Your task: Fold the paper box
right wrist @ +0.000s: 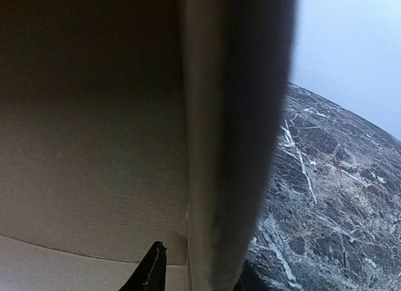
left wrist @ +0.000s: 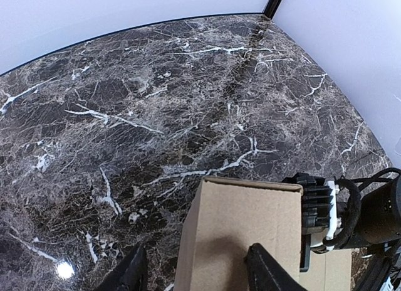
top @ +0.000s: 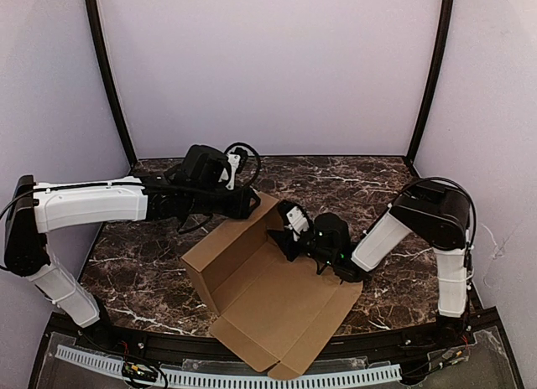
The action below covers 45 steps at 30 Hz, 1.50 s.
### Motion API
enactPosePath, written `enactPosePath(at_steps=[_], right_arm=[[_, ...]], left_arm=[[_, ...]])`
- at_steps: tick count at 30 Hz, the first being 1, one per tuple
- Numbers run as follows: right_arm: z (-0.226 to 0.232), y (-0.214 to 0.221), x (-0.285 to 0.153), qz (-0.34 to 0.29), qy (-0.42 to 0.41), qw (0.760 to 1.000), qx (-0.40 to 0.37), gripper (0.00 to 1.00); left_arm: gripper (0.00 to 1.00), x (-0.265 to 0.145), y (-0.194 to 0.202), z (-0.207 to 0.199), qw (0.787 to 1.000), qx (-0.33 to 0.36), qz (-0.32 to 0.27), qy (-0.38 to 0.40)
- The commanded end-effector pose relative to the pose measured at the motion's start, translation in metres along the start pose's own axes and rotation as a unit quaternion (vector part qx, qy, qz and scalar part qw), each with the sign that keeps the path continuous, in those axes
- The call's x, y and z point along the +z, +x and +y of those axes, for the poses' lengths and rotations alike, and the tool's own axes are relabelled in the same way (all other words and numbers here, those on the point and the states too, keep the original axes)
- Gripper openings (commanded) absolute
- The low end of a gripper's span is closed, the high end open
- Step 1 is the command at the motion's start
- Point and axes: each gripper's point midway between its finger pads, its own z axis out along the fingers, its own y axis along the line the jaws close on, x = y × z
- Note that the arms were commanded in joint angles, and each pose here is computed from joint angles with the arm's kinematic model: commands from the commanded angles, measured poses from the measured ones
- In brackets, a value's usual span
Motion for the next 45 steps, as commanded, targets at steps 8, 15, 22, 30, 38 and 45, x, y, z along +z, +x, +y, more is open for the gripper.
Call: enactPosePath(at_steps=[8,15,22,30,38,45], right_arm=[[-0.007,0.014,0.009,0.009,0.016,1.000,0.007,0.03],[-0.007,0.011,0.007,-0.001,0.015,1.000,0.010,0.00],[-0.008,-0.002,0.003,-0.015,0.018,1.000,0.009,0.13],[-0.009,-0.038,0.001,-0.049,0.019,0.999,-0.001,0.20],[-0.009,-0.054,0.005,-0.065,0.021,0.997,-0.020,0.17],[-0.008,-0.052,0.008,-0.064,0.017,0.998,-0.018,0.00]], left_arm=[[0.53,0.005,0.015,-0.001,1.000,-0.011,0.028,0.001],[0.52,0.010,0.022,-0.007,0.999,-0.014,0.038,0.006],[0.49,0.013,0.027,-0.011,0.999,-0.016,0.045,0.010],[0.45,0.014,0.034,-0.010,0.999,-0.015,0.052,0.006],[0.43,0.014,0.038,-0.007,0.998,-0.014,0.055,0.000],[0.44,0.013,0.035,-0.007,0.999,-0.014,0.052,0.000]])
